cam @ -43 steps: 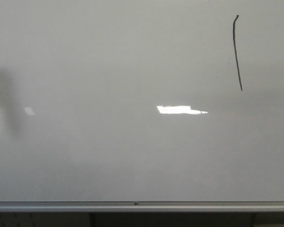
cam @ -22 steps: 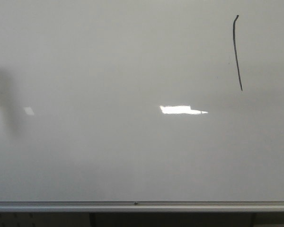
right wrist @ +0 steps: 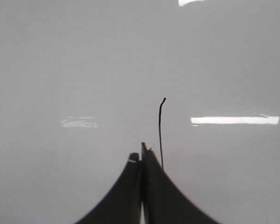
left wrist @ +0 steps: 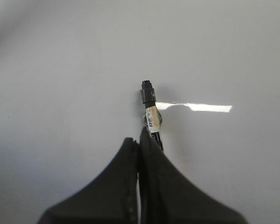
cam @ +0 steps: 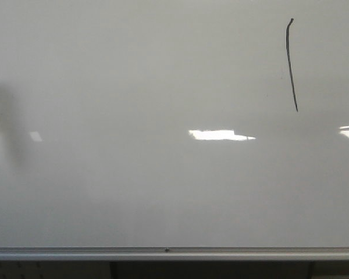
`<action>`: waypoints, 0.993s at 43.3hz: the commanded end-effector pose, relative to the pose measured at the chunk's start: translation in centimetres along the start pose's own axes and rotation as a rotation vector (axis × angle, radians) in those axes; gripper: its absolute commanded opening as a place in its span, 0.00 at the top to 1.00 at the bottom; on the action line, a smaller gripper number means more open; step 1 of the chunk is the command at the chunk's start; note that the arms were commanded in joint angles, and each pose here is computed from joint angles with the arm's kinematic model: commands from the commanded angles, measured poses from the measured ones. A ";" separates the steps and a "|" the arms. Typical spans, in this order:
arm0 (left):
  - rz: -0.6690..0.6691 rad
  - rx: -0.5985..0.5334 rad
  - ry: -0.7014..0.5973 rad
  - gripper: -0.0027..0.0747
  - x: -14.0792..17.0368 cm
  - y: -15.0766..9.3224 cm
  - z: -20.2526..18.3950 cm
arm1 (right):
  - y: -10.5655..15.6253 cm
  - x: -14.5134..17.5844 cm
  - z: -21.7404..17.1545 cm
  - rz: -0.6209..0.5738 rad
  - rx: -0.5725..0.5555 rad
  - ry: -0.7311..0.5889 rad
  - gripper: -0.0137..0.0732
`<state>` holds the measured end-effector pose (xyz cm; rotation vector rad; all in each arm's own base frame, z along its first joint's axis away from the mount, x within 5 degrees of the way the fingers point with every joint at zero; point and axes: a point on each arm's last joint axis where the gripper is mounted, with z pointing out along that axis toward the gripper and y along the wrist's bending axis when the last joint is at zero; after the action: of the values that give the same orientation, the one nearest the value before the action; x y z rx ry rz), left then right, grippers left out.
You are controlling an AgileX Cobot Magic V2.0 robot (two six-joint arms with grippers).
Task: Write number 1 on whiteboard
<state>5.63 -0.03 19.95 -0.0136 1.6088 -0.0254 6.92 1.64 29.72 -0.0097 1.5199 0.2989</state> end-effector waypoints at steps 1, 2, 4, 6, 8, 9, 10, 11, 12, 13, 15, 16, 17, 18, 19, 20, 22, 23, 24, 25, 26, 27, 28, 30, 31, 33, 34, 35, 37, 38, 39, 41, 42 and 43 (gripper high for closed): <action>-0.020 0.003 -0.070 0.99 0.0 0.0 0.0 | -0.2 -1.1 0.0 0.003 0.032 -0.053 0.98; -0.020 0.003 -0.070 0.99 0.0 0.0 0.0 | -0.2 -1.1 0.0 0.003 0.032 -0.053 0.98; -0.020 0.003 -0.070 0.99 0.0 0.0 0.0 | -0.2 -1.1 0.0 0.003 0.032 -0.053 0.98; -0.020 0.003 -0.070 0.99 0.0 0.0 0.0 | -0.2 -1.1 0.0 0.003 0.032 -0.054 0.98; -0.020 0.003 -0.070 0.99 0.0 0.0 0.0 | -0.2 -1.1 0.0 0.003 0.034 -0.055 0.98; -0.020 0.003 -0.070 0.99 0.0 0.0 0.0 | -0.2 -1.1 0.0 0.003 0.034 -0.055 0.98; -0.020 0.003 -0.070 0.99 0.0 0.0 0.0 | -0.2 -1.1 0.0 0.003 0.034 -0.056 0.98; -0.020 0.003 -0.070 0.99 0.0 0.0 0.0 | -0.2 -1.1 0.0 0.003 0.035 -0.057 0.98; -0.020 0.003 -0.070 0.99 0.0 0.0 0.0 | -0.2 -1.2 0.0 0.003 0.036 -0.058 0.98; -0.020 0.003 -0.070 0.99 0.0 0.0 0.0 | -0.2 -1.2 0.0 0.003 0.039 -0.062 0.98; -0.020 0.003 -0.070 0.99 0.0 0.0 0.0 | -0.2 -1.2 0.0 0.003 0.040 -0.064 0.98; -0.020 0.003 -0.070 0.99 0.0 0.0 0.0 | -0.2 -1.2 0.0 0.003 0.041 -0.064 0.98; -0.020 0.003 -0.070 0.99 0.0 0.0 0.0 | -0.2 -1.2 0.0 0.003 0.041 -0.064 0.98; -0.020 0.003 -0.070 0.99 0.0 0.0 0.0 | -0.2 -1.2 0.0 0.003 0.041 -0.064 0.98; -0.020 0.003 -0.070 0.99 0.0 0.0 0.0 | -0.2 -1.2 0.0 0.003 0.041 -0.063 0.98; -0.020 0.003 -0.070 0.99 0.0 0.0 0.0 | -0.2 -1.2 0.0 0.002 0.041 -0.063 0.98; -0.020 0.003 -0.070 0.99 0.0 0.0 0.0 | -0.2 -1.2 0.0 -0.004 0.041 -0.062 0.98; -0.020 0.003 -0.070 0.99 0.0 0.0 0.0 | -0.2 -1.2 0.0 -0.010 0.041 -0.061 0.98; -0.020 0.003 -0.070 0.99 0.0 0.0 0.0 | -0.2 -1.1 0.0 -0.026 0.040 -0.055 0.98; -0.020 0.003 -0.070 0.99 0.0 0.0 0.0 | -0.2 -1.1 0.0 -0.039 0.038 -0.049 0.98; -0.020 0.003 -0.070 0.99 0.0 0.0 0.0 | -0.2 -1.0 0.0 -0.050 0.035 -0.041 0.98; -0.020 0.003 -0.070 0.99 0.0 0.0 0.0 | -0.2 -0.9 0.0 -0.062 0.032 -0.031 0.98; -0.020 0.003 -0.070 0.99 0.0 0.0 0.0 | -0.1 -0.8 0.0 -0.083 0.029 -0.016 0.98; -0.020 0.003 -0.070 0.99 0.0 0.0 0.0 | -0.1 -0.5 0.0 -0.087 0.027 0.009 0.98; -0.020 0.003 -0.070 0.99 0.0 0.0 0.0 | -0.2 -0.4 0.0 -0.103 0.029 0.026 0.98; -0.020 0.003 -0.070 0.99 0.0 0.0 0.0 | -0.2 -0.2 0.0 -0.076 0.039 0.048 0.98; -0.020 0.003 -0.070 0.99 0.0 0.0 0.0 | -0.3 -0.1 0.0 -0.070 0.046 0.058 0.98; -0.020 0.003 -0.070 0.99 0.0 0.0 0.0 | -0.4 0.0 0.0 -0.059 0.058 0.069 0.98; -0.020 0.003 -0.070 0.99 0.0 0.0 0.0 | -0.7 0.2 0.0 -0.057 0.085 0.080 0.98; -0.020 0.003 -0.070 0.99 0.0 0.0 0.0 | -0.8 0.2 0.0 -0.037 0.093 0.079 0.98; -0.020 0.003 -0.070 0.99 0.0 0.0 0.0 | -0.9 0.3 0.0 -0.033 0.103 0.080 0.98; -0.020 0.003 -0.070 0.99 0.0 0.0 0.0 | -1.1 0.6 0.0 -0.042 0.123 0.074 0.98; -0.020 0.003 -0.070 0.99 0.0 0.0 0.0 | -1.3 0.9 0.1 -0.035 0.131 0.074 0.98; -0.020 0.003 -0.070 0.99 0.0 0.0 0.0 | -1.4 1.1 0.1 -0.041 0.136 0.071 0.98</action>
<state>5.63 -0.03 19.93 -0.0136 1.6109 -0.0253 7.11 0.98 27.51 0.0127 1.6957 0.1918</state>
